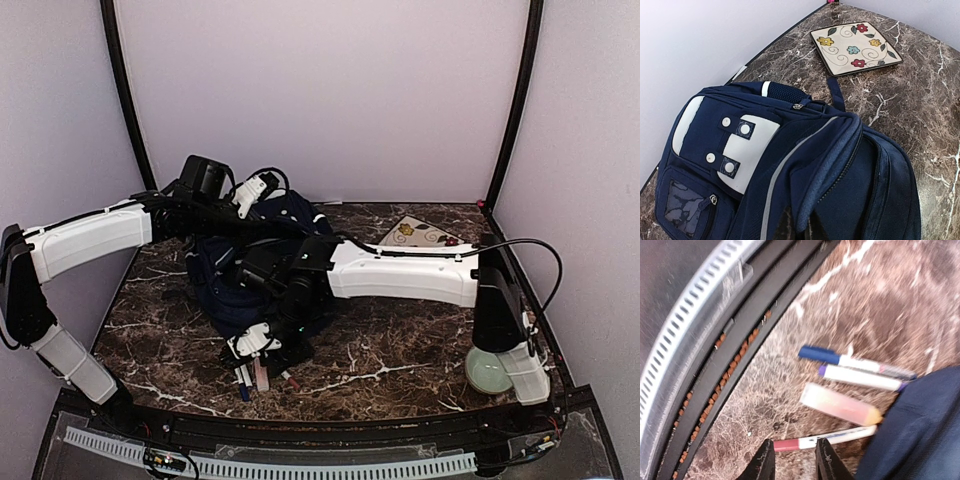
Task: Pack the student bag
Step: Move the student bag to the center of the board.
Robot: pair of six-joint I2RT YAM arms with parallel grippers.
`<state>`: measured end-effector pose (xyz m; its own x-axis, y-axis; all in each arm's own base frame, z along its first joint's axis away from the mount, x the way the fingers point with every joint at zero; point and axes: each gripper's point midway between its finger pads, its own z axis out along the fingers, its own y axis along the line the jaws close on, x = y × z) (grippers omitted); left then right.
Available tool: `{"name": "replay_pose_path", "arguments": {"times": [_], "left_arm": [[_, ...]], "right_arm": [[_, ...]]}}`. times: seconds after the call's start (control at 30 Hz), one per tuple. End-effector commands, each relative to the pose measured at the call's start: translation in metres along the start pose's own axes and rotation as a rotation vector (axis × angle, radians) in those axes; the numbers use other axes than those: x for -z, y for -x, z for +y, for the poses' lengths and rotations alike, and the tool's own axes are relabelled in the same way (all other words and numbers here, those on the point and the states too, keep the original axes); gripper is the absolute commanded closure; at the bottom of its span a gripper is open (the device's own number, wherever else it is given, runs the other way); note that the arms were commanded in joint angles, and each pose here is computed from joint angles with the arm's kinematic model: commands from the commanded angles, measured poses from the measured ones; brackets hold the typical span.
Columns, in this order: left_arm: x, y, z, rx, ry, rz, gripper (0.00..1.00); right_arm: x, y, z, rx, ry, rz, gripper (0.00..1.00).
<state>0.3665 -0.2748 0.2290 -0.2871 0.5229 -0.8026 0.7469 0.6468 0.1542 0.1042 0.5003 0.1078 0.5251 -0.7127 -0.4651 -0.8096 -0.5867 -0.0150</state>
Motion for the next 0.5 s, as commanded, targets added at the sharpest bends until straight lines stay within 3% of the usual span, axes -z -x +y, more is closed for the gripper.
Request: {"name": "replay_pose_path", "arguments": {"times": [0.0,0.3,0.47], "left_arm": [[0.016,0.045,0.004,0.005,-0.002,-0.166,1.0],[0.007,0.042,0.0,0.033,-0.037,-0.155,1.0],[0.004,0.04,-0.002,0.04,-0.047,-0.149,1.0]], "right_arm": [[-0.003,-0.025,-0.011,-0.079,-0.066,0.028,0.73],[0.009,-0.117,-0.085,-0.271,-0.367,0.186,0.79],[0.035,-0.134,-0.11,-0.39,-0.431,0.149,0.78]]}}
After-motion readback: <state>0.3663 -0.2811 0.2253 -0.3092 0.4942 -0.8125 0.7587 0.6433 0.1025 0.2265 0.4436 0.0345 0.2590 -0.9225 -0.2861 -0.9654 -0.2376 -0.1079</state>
